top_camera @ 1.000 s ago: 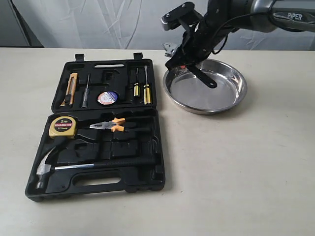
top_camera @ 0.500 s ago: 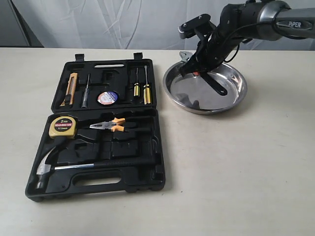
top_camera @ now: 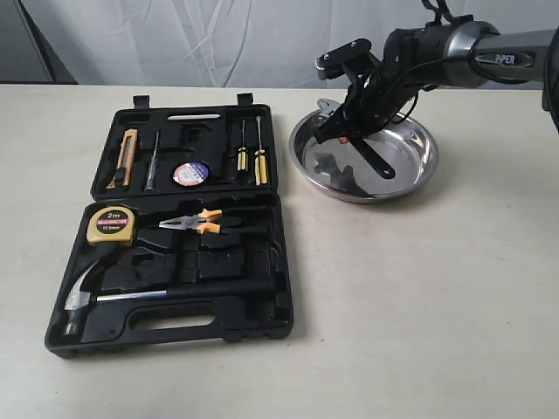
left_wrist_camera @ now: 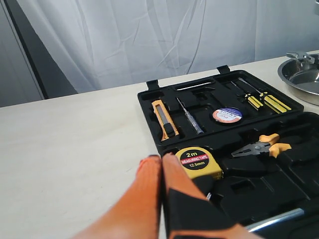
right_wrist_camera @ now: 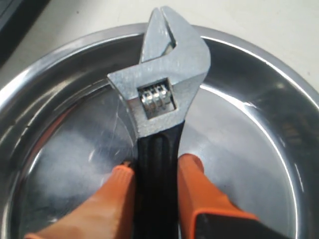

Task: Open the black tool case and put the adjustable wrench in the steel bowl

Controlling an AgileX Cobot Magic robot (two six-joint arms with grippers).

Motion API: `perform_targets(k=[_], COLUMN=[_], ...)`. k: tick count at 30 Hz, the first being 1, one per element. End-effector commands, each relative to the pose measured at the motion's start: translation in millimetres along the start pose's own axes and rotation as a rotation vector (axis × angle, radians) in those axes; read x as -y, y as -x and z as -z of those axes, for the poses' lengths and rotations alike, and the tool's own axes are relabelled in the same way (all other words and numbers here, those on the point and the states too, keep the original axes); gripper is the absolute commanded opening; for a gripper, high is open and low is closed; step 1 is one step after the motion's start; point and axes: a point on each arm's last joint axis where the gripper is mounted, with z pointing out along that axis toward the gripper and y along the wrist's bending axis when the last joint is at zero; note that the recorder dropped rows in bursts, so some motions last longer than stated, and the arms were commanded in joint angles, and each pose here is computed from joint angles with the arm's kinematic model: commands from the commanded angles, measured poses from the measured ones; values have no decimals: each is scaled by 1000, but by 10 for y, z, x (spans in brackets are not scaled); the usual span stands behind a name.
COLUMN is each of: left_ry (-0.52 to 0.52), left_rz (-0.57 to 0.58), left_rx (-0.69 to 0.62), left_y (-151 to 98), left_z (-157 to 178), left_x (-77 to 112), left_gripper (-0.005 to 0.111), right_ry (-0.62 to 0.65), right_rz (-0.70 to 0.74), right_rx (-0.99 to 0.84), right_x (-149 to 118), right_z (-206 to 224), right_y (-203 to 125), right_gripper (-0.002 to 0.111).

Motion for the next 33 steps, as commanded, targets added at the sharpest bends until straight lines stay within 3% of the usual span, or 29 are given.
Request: perform_targets(k=[1, 9, 12, 13, 14, 16, 21, 23, 24, 25, 28, 33], left_ry=[-1, -1, -1, -1, -1, -1, -1, -1, -1, -1, -1, -1], left_rz=[5, 5, 5, 5, 5, 5, 5, 5, 5, 5, 5, 5], left_rx=[3, 3, 3, 3, 3, 3, 3, 3, 3, 3, 3, 3], left_y=[8, 8, 8, 8, 8, 8, 8, 8, 8, 8, 8, 8], left_z=[4, 4, 4, 4, 4, 4, 4, 4, 4, 4, 4, 4], left_x=[0, 0, 0, 0, 0, 0, 0, 0, 0, 0, 0, 0], left_gripper=[0, 0, 0, 0, 0, 0, 0, 0, 0, 0, 0, 0], right_ry=[-14, -22, -26, -28, -28, -25, -16, -19, -24, -19, 42, 36], right_rz=[-3, -36, -51, -55, -57, -57, -57, -92, -125, -147, -211, -227], right_rx=[21, -2, -18, -20, -22, -30, -52, -37, -17, -2, 38, 156], right_x=[41, 185, 263, 285, 294, 291, 283, 288, 294, 292, 218, 30], right_z=[42, 51, 57, 59, 60, 60, 81, 164, 249, 316, 676, 1185], right_y=[34, -25, -62, -71, -76, -83, -95, -51, -5, 30, 135, -18], right_gripper=[-1, 1, 18, 32, 39, 45, 44, 28, 9, 0, 0, 0])
